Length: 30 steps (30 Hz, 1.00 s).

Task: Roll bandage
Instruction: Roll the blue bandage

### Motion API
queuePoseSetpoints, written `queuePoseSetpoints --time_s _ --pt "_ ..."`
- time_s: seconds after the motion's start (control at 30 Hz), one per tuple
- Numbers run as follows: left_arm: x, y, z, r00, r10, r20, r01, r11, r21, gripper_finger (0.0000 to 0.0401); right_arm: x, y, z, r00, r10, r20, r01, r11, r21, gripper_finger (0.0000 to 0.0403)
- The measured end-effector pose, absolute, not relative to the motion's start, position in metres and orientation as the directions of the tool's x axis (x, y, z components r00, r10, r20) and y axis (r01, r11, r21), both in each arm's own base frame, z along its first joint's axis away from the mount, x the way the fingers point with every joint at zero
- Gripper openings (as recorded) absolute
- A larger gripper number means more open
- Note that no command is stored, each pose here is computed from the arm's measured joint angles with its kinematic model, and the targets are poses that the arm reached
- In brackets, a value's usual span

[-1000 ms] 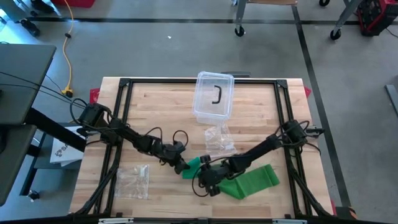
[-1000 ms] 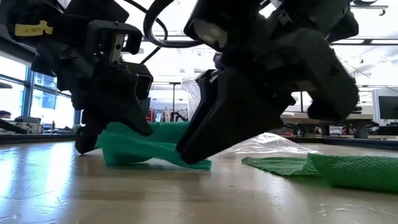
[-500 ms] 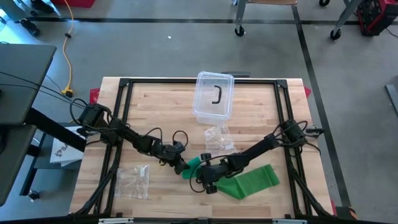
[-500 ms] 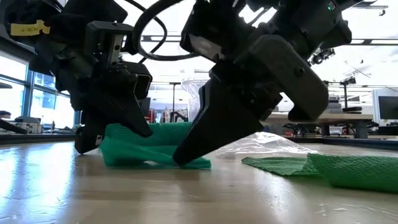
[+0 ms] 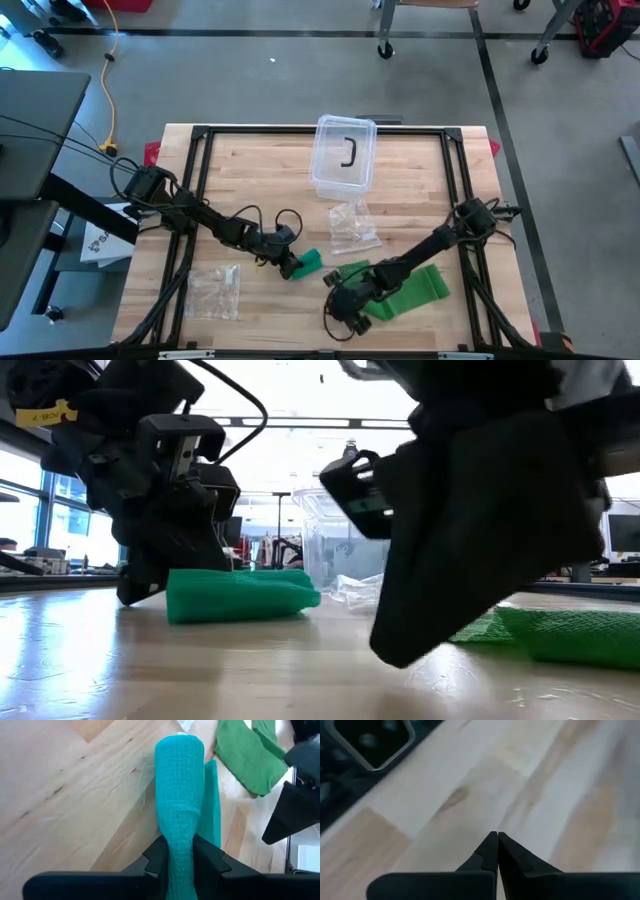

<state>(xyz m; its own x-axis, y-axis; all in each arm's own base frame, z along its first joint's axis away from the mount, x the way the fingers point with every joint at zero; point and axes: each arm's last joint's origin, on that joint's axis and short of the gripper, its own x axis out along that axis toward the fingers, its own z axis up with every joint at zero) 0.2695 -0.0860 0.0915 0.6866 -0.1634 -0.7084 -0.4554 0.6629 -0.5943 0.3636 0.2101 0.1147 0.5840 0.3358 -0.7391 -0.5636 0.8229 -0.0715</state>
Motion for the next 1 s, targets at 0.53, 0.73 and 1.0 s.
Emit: queuePoseSetpoints --time_s 0.53,0.73,1.0 --pt "0.277 -0.095 0.1 0.735 -0.2 -0.648 -0.355 0.7 -0.619 0.0055 0.398 0.139 0.125 0.741 -0.031 -0.671 -0.076 0.989 -0.129 0.0001" --pt "0.273 -0.093 0.096 0.702 -0.154 -0.695 -0.433 0.683 -0.588 0.0055 0.392 0.154 0.107 0.695 0.042 -0.718 -0.183 0.976 -0.121 0.0" --pt "0.273 -0.092 0.095 0.702 -0.133 -0.7 -0.438 0.694 -0.571 0.0055 0.382 0.179 0.108 0.639 0.217 -0.738 -0.386 0.92 -0.064 0.0"
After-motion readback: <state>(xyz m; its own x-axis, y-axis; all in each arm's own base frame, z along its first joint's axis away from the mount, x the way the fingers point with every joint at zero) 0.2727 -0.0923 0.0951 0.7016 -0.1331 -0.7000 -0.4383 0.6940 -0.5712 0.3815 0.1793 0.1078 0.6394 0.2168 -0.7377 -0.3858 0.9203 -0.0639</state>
